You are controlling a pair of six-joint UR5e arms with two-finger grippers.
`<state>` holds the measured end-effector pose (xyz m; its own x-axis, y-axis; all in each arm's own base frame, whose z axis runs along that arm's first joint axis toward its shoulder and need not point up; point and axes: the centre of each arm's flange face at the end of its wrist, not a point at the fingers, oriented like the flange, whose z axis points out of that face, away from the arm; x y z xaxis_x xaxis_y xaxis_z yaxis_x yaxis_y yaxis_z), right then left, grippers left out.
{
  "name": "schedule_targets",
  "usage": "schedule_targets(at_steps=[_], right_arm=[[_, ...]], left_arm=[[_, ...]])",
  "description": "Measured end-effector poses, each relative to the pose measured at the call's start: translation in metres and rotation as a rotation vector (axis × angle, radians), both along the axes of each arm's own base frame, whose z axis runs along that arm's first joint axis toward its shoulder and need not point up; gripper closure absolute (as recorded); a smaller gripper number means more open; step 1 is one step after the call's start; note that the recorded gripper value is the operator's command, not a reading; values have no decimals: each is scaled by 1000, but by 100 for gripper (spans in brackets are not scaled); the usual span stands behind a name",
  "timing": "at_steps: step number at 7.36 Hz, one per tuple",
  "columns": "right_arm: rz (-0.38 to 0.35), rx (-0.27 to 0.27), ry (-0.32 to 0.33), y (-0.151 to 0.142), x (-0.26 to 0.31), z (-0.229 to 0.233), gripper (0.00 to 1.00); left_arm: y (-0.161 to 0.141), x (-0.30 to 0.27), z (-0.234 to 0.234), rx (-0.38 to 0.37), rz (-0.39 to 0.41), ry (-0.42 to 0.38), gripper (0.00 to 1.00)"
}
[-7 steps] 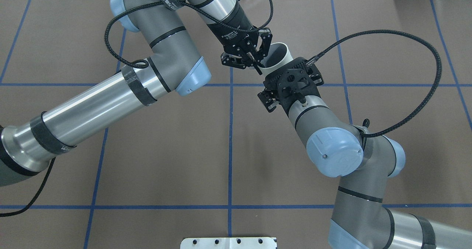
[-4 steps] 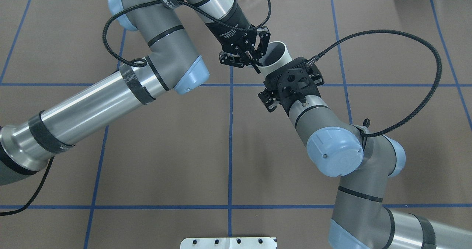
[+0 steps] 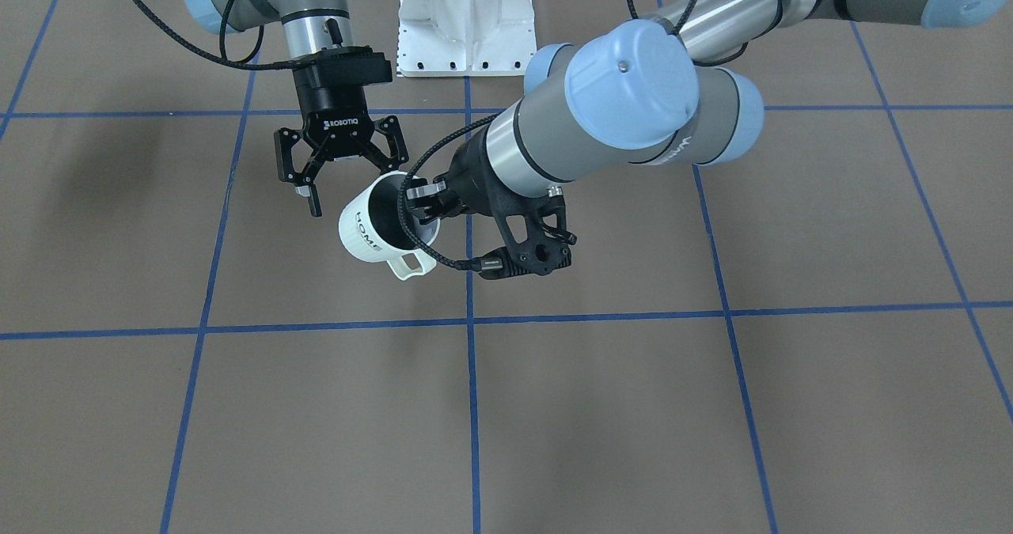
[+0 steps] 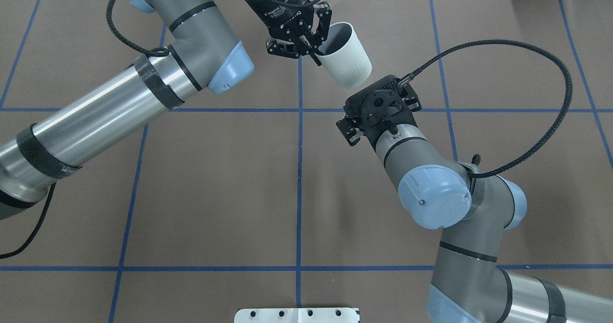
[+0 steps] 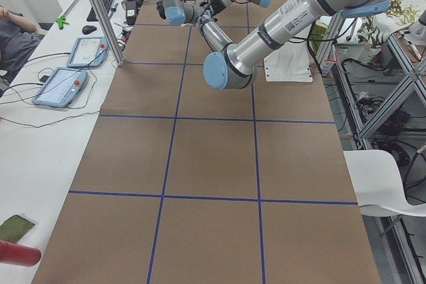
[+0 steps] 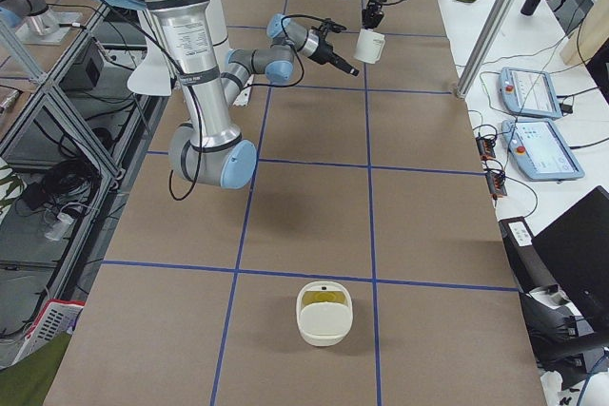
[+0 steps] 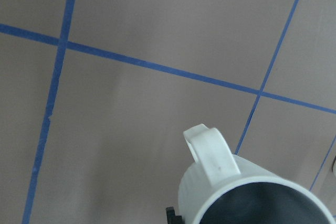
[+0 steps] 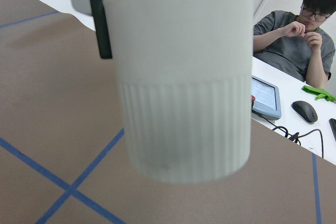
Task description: Left arm hands cup to right arm to dump lemon
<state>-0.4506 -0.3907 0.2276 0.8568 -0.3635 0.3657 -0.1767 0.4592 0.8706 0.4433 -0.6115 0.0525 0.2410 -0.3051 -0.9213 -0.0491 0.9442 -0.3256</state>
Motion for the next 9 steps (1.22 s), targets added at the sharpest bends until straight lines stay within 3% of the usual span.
schedule_targets(at_steps=[2,4,6,9], right_arm=[[3,-14,-2,-10,8,1,0],[-37,-92,-1,-47,38,7,0],[-99,-251,25,-97,93,26,0],[-212,-499,128,-158,196,65,0]], left_arm=[[-34,-50,30,-27,-65,-17,100],[-71,-116,73,-24,-134,-37,100],[-99,-186,136,42,-209,-82,100],[-109,-235,252,166,-275,-254,100]])
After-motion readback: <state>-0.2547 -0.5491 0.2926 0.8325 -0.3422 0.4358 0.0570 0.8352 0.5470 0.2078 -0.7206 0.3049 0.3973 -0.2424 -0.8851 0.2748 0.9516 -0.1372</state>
